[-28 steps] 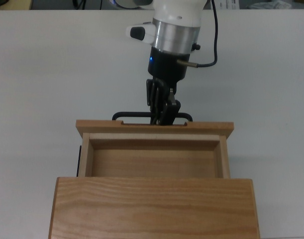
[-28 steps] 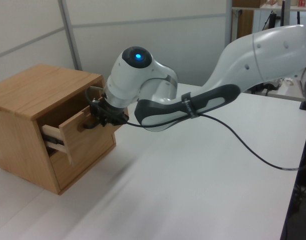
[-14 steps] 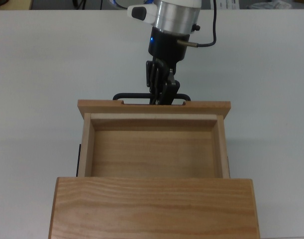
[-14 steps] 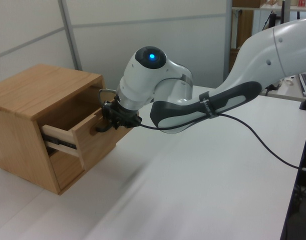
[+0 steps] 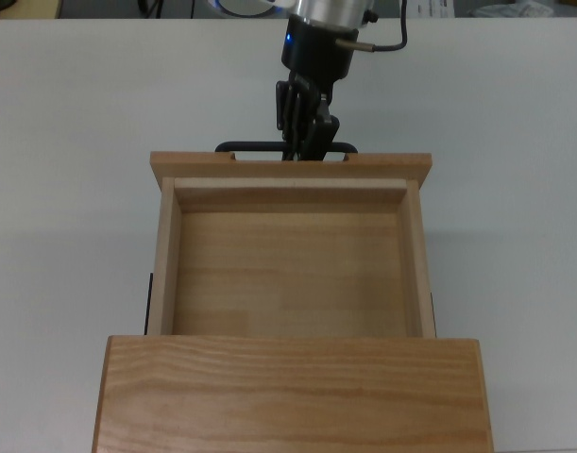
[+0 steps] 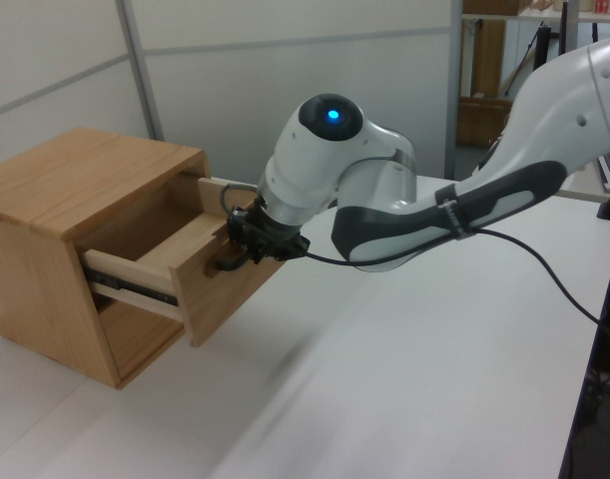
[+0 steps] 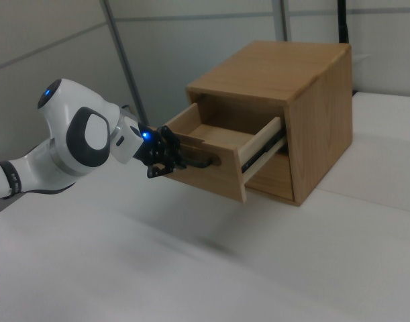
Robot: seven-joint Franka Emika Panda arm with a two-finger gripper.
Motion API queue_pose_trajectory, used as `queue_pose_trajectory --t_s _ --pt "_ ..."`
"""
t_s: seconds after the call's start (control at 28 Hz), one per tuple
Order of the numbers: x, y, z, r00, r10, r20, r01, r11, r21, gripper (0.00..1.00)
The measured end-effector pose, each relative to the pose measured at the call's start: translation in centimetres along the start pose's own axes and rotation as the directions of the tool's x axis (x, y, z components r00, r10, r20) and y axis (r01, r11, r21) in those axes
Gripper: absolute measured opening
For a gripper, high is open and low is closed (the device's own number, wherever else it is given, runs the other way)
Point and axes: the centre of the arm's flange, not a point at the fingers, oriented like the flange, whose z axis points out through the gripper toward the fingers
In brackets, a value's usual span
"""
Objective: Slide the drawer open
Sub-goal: 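Pull the handle straight out, sliding the upper drawer out of the cabinet, then open the gripper and lift it up off the handle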
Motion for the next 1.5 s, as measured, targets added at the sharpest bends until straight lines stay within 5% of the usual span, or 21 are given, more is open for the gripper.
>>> queue_pose_trajectory --t_s 0.71,1.04,1.5 --pt "-0.8 2.5 -2.2 1.0 0.003 0.008 -0.003 0.999 -0.046 0.09" --pt "-0.6 2.7 -2.8 0.999 -0.028 0.026 0.03 0.996 -0.081 0.44" --pt "0.5 0.7 -5.3 0.998 -0.06 0.015 0.06 0.998 -0.021 0.96"
